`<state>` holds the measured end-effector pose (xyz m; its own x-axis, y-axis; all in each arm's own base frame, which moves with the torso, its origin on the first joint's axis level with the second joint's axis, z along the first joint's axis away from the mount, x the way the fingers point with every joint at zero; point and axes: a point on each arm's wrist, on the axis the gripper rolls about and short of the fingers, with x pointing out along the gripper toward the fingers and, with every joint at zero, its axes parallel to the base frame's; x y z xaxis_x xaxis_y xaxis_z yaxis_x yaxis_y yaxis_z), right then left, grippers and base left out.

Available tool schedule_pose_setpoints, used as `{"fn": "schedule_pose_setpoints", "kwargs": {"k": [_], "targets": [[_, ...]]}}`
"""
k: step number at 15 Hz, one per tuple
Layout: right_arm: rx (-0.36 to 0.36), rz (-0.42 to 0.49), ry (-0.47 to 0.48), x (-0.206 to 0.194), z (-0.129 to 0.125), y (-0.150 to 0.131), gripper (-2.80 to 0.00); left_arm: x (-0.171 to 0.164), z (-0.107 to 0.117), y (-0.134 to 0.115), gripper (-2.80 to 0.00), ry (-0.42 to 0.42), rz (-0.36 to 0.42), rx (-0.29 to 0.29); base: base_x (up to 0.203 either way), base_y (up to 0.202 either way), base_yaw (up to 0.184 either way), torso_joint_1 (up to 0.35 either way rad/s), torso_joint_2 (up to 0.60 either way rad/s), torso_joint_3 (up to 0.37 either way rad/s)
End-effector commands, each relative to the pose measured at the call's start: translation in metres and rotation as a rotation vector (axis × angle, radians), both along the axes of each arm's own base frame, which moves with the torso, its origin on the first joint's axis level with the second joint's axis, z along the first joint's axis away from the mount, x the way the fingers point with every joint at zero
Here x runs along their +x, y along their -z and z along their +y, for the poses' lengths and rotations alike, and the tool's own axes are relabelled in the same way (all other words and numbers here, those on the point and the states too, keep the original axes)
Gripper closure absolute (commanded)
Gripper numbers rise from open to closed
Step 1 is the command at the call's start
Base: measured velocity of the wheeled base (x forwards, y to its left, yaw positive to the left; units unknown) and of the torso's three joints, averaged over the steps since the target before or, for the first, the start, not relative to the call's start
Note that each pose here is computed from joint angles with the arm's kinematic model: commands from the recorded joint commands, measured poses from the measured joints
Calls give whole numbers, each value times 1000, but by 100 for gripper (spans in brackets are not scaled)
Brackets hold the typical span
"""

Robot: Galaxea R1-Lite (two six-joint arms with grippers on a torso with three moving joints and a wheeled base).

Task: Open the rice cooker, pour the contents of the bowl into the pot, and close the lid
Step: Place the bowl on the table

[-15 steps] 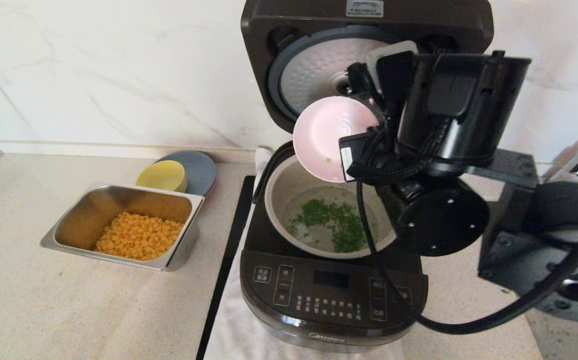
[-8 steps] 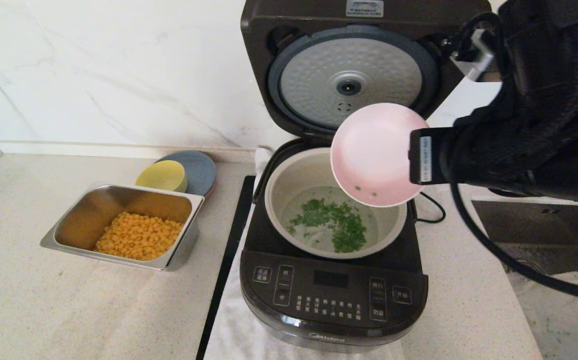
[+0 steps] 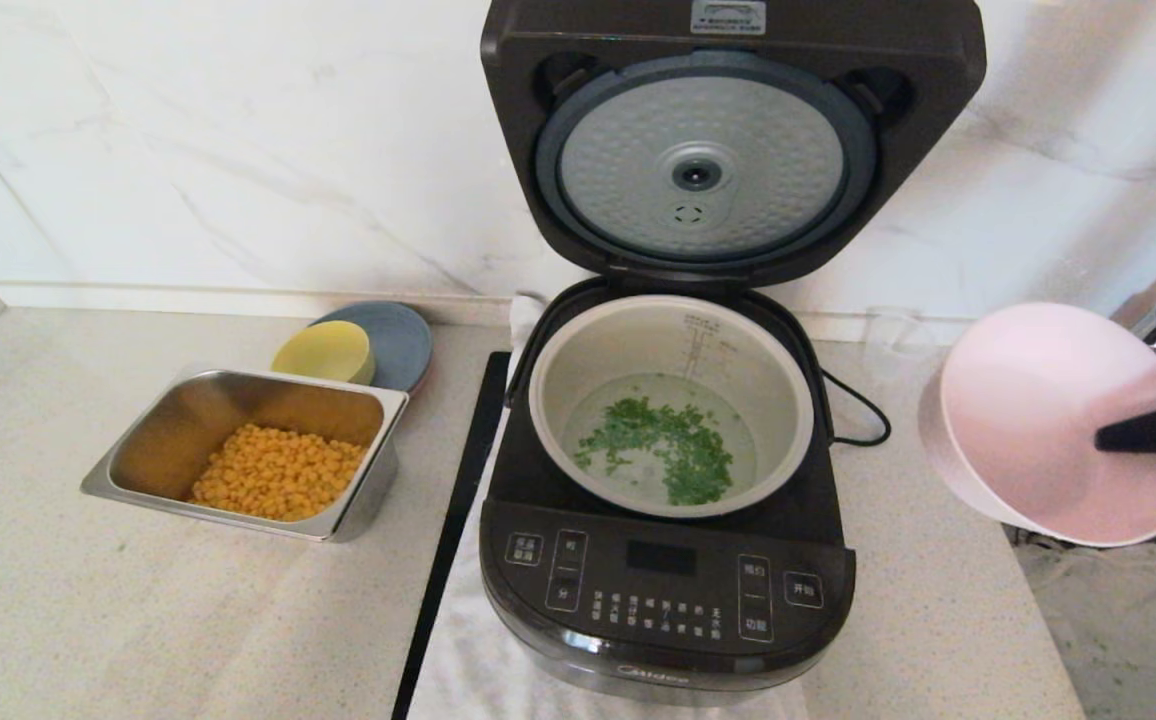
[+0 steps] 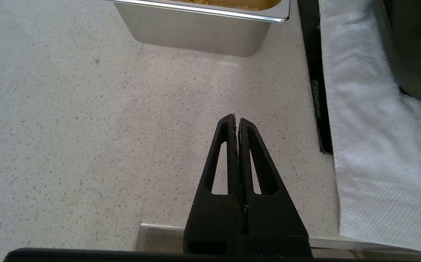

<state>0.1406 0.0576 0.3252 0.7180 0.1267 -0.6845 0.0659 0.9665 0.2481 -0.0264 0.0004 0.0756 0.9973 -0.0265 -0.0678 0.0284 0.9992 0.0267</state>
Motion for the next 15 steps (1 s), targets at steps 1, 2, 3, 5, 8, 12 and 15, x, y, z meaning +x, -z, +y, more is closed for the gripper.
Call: {"fn": "schedule_pose_setpoints", "kwargs": {"k": [1, 2, 3, 5, 8, 12, 15], "targets": [[3, 91, 89, -18, -26, 25, 0, 0, 0, 0, 0, 0, 0, 0, 0, 0, 0, 0, 0, 0], [-2, 147, 114, -19, -32, 39, 0, 0, 0, 0, 0, 0, 0, 0, 0, 0, 0, 0, 0, 0], [3, 201, 133, -20, -37, 54, 0, 0, 0, 0, 0, 0, 0, 0, 0, 0, 0, 0, 0, 0], [30, 255, 151, -16, -43, 83, 0, 0, 0, 0, 0, 1, 0, 0, 0, 0, 0, 0, 0, 0], [58, 274, 143, 1, -45, 134, 0, 0, 0, 0, 0, 0, 0, 0, 0, 0, 0, 0, 0, 0], [127, 331, 185, 34, -58, 179, 0, 0, 0, 0, 0, 0, 0, 0, 0, 0, 0, 0, 0, 0], [148, 373, 211, 58, -66, 200, 0, 0, 0, 0, 0, 0, 0, 0, 0, 0, 0, 0, 0, 0]]}}
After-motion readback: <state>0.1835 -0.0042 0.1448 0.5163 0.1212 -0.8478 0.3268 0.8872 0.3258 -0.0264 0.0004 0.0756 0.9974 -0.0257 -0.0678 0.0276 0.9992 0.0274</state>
